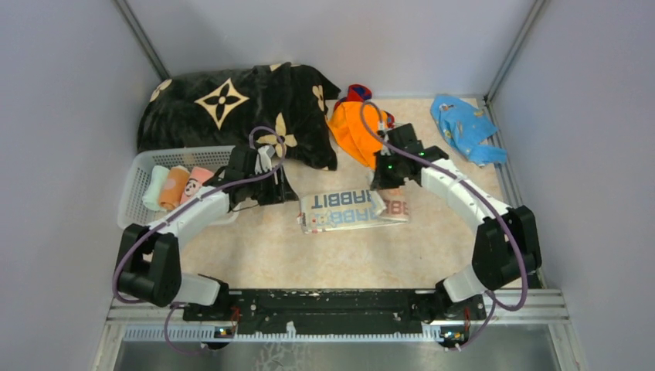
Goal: Roll the towels
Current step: Fold the towel at the center of the board.
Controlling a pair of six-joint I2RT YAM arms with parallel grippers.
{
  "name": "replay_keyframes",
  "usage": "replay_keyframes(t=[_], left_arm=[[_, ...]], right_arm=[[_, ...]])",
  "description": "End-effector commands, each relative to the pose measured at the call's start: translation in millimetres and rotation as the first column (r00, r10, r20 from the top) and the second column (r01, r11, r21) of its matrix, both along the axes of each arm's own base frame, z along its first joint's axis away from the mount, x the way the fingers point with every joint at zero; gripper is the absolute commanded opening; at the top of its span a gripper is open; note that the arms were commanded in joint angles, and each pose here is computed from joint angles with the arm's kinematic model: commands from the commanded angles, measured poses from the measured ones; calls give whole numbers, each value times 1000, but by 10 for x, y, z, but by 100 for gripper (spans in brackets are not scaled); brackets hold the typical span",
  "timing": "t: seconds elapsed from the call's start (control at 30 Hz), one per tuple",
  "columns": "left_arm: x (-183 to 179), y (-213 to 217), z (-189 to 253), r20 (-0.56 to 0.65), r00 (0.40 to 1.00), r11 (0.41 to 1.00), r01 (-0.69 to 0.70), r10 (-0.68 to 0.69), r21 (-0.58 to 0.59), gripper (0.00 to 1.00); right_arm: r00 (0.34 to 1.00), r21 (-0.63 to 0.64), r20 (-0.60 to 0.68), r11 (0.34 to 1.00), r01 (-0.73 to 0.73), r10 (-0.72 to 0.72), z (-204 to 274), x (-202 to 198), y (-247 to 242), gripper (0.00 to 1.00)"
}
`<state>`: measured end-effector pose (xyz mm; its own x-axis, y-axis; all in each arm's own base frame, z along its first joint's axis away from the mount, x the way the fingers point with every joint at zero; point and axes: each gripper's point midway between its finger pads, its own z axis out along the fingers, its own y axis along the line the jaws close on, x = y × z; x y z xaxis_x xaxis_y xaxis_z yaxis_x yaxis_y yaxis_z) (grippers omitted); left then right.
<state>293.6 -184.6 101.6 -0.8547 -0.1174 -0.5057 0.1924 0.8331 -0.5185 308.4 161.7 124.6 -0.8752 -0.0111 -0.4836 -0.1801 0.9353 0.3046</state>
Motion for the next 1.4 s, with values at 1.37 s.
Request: replay_keyframes(t=[1.37], left_arm=[[-359,-330,-946,-181,979,995,-80,89,58,24]], right_arm=[[985,281,-141,958,-56,99,-385,-99,2225,0]])
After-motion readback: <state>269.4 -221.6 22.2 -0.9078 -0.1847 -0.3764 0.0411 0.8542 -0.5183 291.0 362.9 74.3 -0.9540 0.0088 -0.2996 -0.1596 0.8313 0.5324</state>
